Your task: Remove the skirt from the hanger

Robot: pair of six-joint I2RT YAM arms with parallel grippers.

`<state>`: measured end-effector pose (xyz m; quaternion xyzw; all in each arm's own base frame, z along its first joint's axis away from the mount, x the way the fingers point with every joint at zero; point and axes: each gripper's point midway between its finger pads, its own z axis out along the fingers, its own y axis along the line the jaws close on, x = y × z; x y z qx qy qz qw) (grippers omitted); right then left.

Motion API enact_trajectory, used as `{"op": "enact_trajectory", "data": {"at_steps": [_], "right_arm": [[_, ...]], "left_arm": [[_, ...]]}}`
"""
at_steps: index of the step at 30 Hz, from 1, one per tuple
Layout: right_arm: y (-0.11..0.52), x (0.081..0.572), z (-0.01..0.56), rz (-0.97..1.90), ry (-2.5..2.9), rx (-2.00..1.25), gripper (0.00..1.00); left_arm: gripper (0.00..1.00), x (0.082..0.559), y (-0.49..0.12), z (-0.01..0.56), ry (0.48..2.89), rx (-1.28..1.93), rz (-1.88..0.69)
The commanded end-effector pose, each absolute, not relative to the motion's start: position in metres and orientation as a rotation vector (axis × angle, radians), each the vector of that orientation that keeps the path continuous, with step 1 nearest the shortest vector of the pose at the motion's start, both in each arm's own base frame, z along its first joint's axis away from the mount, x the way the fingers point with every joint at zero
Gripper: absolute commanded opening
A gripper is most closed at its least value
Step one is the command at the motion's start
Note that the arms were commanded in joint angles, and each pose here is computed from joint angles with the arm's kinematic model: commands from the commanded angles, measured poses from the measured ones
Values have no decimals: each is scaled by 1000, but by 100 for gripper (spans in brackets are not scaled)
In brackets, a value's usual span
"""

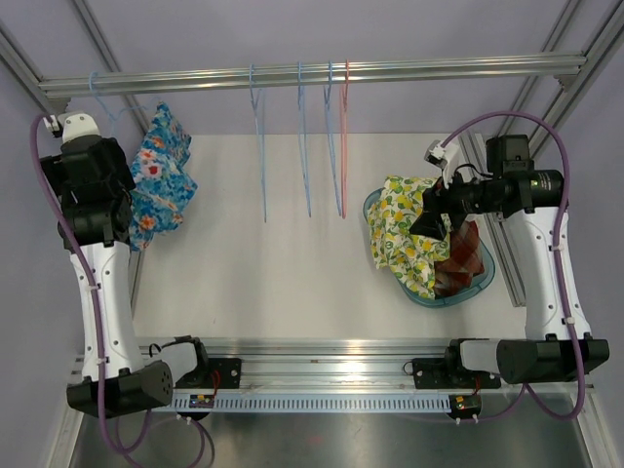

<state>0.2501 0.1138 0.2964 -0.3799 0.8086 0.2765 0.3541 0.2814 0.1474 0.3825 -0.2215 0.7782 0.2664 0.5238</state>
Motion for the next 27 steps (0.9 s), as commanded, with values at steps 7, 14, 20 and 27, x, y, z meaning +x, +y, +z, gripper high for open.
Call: {"op": "enact_trajectory", "data": {"at_steps": [7,14,20,27], "right_arm": [[122,257,327,771,2031,-978,75],[125,253,332,792,2014,-961,74],[126,245,335,790,1993,-973,74],[130,237,341,798,1937,-1000,75]], "left_arm": [[71,319,162,379,1810,-402,621],[52,341,135,359,1853,-307,356],[17,346,102,349,1869,-238,130],[0,340,68,391,1695,-177,-44]]}}
